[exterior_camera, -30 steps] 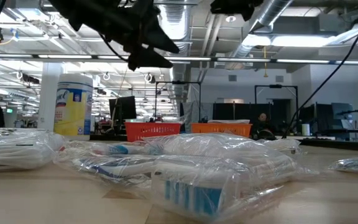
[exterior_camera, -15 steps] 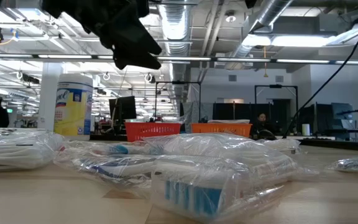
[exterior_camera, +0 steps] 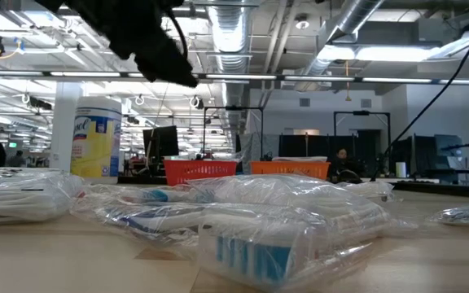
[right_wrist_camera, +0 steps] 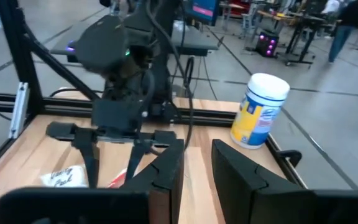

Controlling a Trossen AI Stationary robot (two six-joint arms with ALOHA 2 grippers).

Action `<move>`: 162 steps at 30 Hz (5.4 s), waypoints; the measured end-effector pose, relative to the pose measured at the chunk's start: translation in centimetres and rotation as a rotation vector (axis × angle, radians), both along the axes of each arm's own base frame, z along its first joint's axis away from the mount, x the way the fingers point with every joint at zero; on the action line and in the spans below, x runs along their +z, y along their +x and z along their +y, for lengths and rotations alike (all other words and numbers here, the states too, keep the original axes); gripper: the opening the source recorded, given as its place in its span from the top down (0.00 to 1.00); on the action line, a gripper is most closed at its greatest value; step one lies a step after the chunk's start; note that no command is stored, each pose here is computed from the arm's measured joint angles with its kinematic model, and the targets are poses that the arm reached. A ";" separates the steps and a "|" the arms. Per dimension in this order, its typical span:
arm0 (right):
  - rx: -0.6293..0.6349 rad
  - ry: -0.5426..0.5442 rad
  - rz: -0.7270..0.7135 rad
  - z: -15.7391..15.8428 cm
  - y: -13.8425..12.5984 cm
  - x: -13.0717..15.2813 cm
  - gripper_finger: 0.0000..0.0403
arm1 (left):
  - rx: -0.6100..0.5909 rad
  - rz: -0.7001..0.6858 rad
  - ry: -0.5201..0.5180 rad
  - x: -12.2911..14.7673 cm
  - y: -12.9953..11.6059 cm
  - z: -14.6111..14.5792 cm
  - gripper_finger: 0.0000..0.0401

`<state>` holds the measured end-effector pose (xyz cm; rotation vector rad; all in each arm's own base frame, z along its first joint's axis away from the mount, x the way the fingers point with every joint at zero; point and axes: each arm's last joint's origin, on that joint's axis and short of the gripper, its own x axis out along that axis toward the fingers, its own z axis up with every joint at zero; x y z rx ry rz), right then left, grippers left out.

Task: Pick & Place Travel size toiletries
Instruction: Put the blue toothbrush into the top red bin

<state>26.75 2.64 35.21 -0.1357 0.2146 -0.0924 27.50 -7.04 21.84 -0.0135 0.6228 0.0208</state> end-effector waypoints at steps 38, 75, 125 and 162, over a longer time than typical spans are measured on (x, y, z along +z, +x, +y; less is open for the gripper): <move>-0.013 0.015 0.051 -0.2 -0.1 -0.5 0.81 | -0.145 0.397 -0.077 -9.0 4.6 -0.6 0.66; -0.016 0.028 0.055 -0.2 -0.2 -0.5 0.81 | 0.003 0.365 0.235 -8.9 4.8 1.1 0.50; -0.010 0.010 0.058 -0.2 -0.2 -0.5 0.81 | 0.187 -0.086 0.234 2.3 0.6 -2.7 1.00; 0.236 -0.136 -0.088 2.3 5.3 -3.0 0.81 | -0.137 -1.013 -0.050 2.7 -7.8 -1.6 1.00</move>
